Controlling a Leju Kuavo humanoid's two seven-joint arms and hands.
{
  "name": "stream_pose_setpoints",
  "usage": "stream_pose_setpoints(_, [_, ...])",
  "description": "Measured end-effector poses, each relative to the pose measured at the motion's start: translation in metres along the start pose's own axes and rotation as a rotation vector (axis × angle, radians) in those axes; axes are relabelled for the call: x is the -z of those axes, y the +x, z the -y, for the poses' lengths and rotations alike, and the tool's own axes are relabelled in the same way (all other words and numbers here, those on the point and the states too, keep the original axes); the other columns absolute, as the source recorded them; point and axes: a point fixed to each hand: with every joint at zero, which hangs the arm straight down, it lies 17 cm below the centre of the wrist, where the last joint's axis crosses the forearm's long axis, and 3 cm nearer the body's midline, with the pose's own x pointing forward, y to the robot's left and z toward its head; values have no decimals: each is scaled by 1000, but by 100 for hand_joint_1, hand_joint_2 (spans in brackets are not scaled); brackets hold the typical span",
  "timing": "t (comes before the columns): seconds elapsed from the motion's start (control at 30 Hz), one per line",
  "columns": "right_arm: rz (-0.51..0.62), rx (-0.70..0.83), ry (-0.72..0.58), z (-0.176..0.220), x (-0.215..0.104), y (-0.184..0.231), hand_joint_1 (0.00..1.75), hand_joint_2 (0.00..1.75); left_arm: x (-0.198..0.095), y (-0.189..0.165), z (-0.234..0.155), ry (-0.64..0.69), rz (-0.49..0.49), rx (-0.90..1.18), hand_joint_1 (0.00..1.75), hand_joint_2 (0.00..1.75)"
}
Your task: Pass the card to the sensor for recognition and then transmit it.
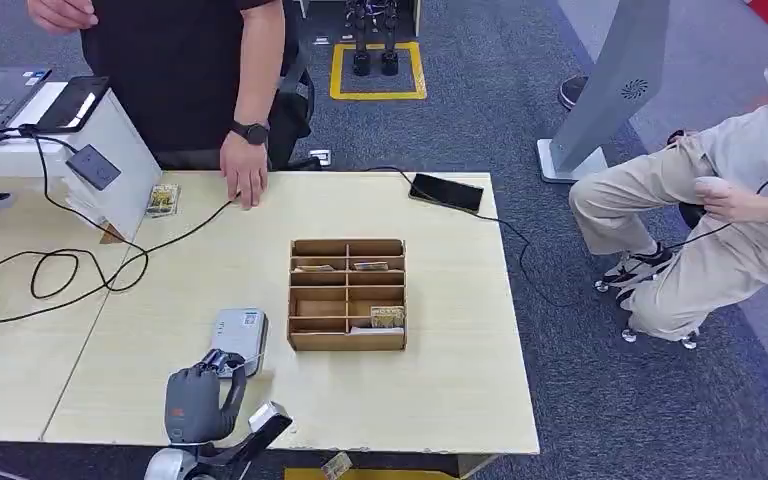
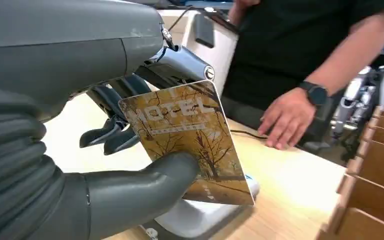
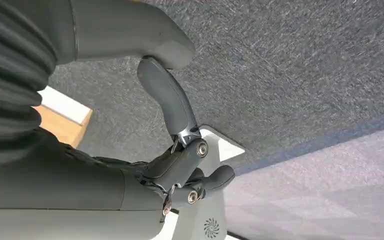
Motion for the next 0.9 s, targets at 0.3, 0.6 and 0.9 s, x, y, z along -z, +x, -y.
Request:
stream_pose_setpoints(0.3, [-1, 0, 2, -1, 0, 0, 0, 175, 0, 5, 3, -15, 34, 20, 175, 175])
stream_pose_setpoints(0.6, [-3, 2, 4, -1, -1, -1, 0, 175, -1, 9, 7, -38, 58, 52, 175, 175])
stream_pose_setpoints(0.9, [-2, 1, 4, -1, -1, -1, 0, 175, -3, 1, 14, -78, 23, 104, 175, 175])
